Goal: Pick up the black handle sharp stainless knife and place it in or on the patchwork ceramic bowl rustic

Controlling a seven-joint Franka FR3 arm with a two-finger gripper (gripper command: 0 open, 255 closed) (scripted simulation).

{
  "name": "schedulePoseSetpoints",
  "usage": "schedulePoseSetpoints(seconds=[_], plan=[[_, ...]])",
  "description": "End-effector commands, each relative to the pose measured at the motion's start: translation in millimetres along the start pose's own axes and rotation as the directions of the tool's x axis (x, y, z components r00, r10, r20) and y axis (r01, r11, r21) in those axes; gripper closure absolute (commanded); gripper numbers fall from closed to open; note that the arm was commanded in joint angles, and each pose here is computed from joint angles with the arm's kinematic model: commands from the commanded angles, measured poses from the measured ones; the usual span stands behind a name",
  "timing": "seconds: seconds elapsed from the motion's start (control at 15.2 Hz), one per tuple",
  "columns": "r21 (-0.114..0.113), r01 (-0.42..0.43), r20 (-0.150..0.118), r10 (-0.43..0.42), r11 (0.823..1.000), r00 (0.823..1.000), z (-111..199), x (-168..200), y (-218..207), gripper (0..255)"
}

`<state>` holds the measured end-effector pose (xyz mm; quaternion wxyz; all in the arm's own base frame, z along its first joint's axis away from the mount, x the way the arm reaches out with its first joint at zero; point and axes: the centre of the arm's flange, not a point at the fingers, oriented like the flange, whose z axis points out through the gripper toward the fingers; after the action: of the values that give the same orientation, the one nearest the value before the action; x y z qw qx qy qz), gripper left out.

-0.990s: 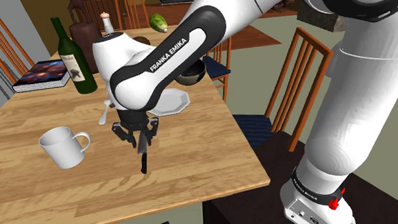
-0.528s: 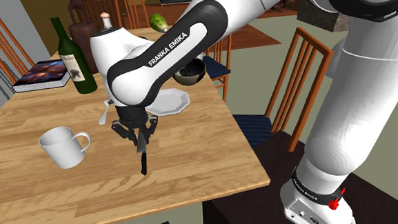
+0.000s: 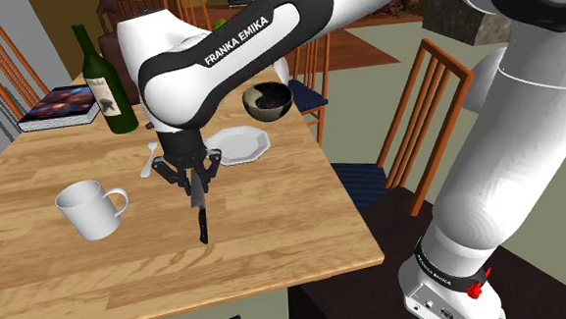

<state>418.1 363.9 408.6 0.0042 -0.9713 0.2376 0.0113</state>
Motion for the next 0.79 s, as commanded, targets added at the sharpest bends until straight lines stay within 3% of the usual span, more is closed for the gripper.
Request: schedulePoseSetpoints(seconds=[0.0,0.73], plan=[[0.0,0.0,0.0,0.0,1.0,1.0,-11,0,-1,255],[0.0,0.0,0.0,0.0,1.0,1.0,-69,-1,-1,255]])
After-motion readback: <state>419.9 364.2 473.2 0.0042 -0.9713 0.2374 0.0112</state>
